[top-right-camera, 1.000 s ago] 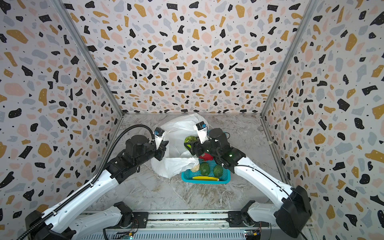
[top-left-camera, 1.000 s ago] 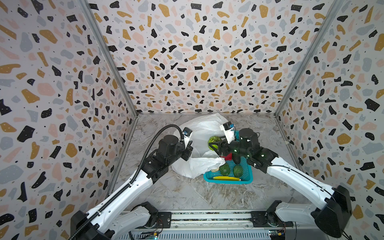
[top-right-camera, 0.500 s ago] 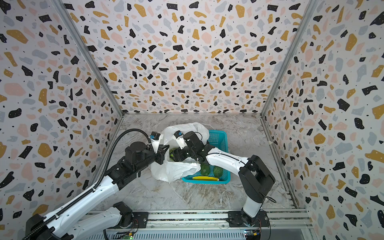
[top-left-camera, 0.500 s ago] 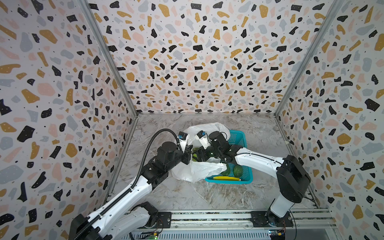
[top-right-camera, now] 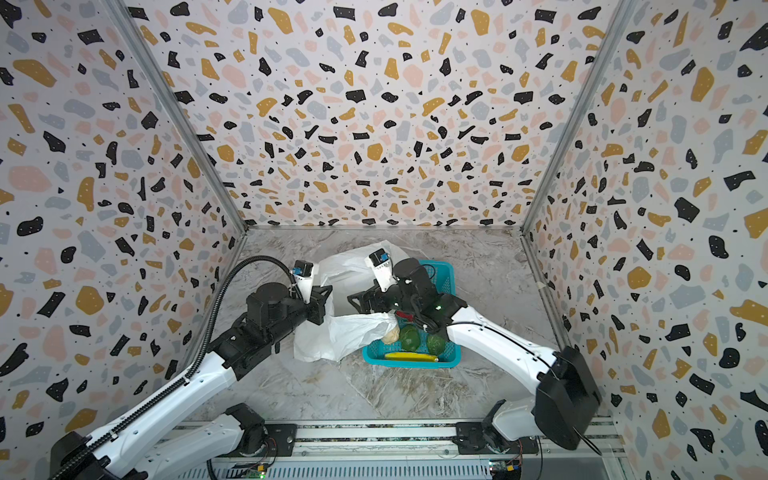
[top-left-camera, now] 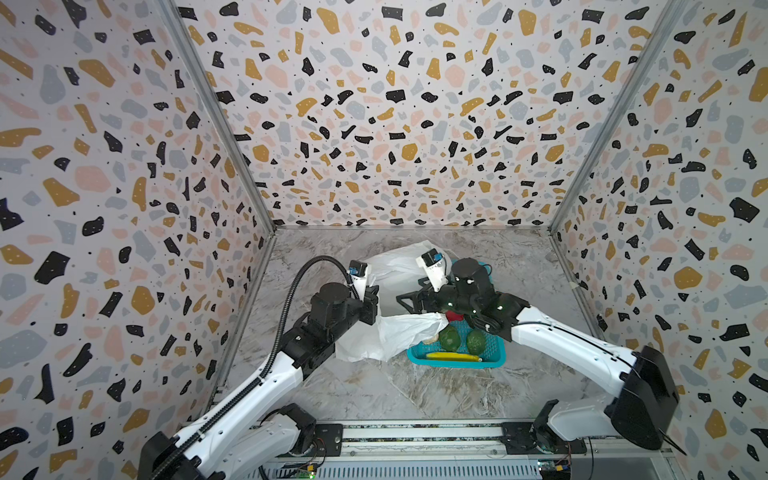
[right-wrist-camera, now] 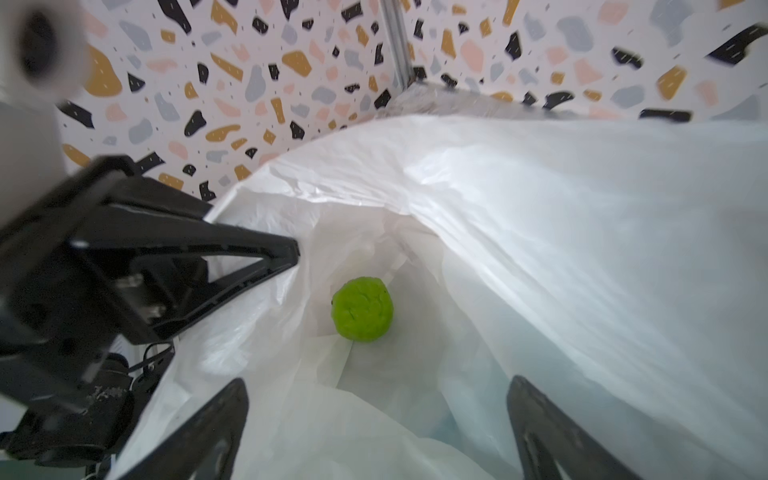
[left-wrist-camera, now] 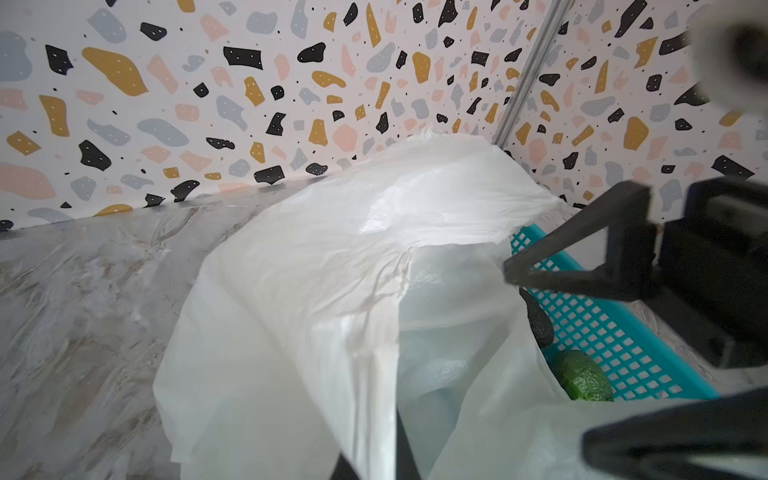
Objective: Place the fruits into the plastic bag
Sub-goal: 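Carry the lime into the bag held open by the left gripper and release, then return the right gripper to the basket and grasp the green avocado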
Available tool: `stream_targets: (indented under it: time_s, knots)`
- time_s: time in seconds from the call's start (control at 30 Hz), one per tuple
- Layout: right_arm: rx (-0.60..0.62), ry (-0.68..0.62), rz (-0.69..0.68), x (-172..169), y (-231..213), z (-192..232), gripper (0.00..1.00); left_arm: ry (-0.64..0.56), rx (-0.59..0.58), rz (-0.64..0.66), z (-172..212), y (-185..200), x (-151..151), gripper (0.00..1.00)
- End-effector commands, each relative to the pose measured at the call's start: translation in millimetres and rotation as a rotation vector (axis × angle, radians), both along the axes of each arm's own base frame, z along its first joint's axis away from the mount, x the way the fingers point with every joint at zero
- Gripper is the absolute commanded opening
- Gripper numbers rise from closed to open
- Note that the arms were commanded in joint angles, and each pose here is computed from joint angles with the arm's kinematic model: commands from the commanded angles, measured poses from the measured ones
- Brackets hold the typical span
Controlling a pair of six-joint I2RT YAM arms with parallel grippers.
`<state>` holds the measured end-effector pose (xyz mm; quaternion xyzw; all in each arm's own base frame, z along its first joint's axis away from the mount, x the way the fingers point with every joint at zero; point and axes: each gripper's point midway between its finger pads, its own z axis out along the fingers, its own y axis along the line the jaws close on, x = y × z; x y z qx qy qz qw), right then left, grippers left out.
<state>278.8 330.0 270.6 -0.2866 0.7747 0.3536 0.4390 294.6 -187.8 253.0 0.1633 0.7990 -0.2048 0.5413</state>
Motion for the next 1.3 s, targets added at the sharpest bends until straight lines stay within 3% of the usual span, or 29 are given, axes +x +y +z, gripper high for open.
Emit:
stream_targets:
  time_s: [0.0, 0.17, 0.4, 0.63, 0.77, 1.07, 1.27]
  knots:
    - [0.018, -0.061, -0.126, 5, -44, 23, 0.97, -0.052, -0.006, 0.024, 12, 4, 5, 0.0]
    - [0.043, -0.068, -0.314, 12, -106, 24, 0.97, -0.068, 0.012, 0.051, 14, 9, 7, 0.0]
    - [0.047, 0.069, -0.574, 19, -174, -28, 0.96, -0.06, 0.02, 0.063, 11, 11, 8, 0.0]
    - [-0.181, 0.312, -0.431, -9, -153, -121, 0.87, -0.066, 0.024, 0.07, 11, 12, 10, 0.0]
    - [-0.311, 0.386, -0.33, -28, -132, -162, 0.83, -0.065, 0.018, 0.062, 12, 10, 10, 0.0]
    - [-0.439, 0.466, -0.252, -33, -112, -205, 0.74, -0.062, 0.019, 0.059, 11, 9, 10, 0.0]
    - [-0.521, 0.514, -0.277, -32, -117, -231, 0.7, -0.06, 0.02, 0.06, 11, 9, 11, 0.0]
